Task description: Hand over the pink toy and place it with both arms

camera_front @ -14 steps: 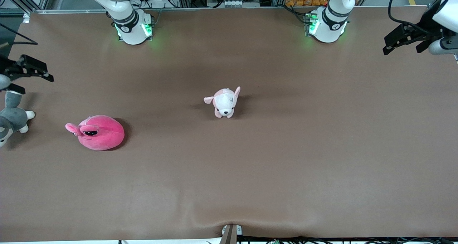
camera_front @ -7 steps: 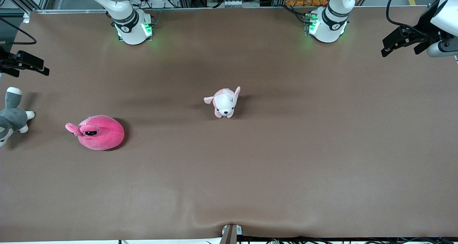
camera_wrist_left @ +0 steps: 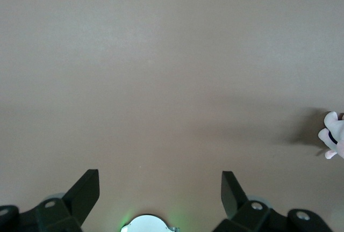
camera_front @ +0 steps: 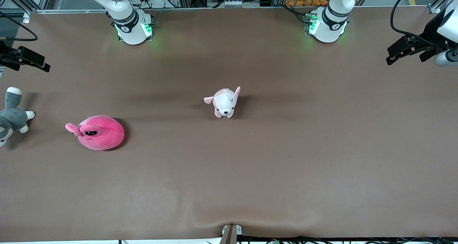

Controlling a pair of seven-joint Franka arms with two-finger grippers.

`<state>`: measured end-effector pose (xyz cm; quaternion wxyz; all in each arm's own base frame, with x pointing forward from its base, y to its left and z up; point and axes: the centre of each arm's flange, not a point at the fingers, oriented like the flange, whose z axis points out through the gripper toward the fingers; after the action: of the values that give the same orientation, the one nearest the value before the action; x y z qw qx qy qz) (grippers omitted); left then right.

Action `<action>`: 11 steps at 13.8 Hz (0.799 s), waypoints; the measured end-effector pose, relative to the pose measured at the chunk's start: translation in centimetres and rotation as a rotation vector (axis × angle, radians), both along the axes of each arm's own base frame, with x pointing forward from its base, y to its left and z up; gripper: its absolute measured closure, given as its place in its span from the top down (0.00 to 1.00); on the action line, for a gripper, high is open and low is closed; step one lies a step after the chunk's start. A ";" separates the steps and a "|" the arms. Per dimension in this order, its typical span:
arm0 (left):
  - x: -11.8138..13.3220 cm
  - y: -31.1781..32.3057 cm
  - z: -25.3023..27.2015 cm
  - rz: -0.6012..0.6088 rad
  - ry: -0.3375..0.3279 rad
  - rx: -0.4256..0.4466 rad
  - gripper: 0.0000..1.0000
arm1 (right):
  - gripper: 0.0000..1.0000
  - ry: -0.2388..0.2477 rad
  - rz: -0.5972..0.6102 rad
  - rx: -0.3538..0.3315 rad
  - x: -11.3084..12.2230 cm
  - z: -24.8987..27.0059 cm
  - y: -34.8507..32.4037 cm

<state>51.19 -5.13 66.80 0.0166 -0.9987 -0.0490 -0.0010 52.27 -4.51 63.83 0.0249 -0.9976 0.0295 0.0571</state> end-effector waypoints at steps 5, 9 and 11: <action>0.0 0.0 -0.1 -0.012 0.002 0.000 1.00 | 1.00 -0.001 0.020 0.002 0.0 0.0 0.0; 0.0 0.0 0.0 -0.036 0.002 0.000 1.00 | 1.00 -0.001 0.023 0.002 0.0 0.0 0.1; 0.0 0.0 0.1 -0.038 0.002 0.000 1.00 | 1.00 -0.001 0.024 0.002 0.0 0.0 0.1</action>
<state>51.19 -5.17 66.91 0.0167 -0.9994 -0.0300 -0.0004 52.27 -4.38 63.82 0.0253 -0.9979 0.0175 0.0571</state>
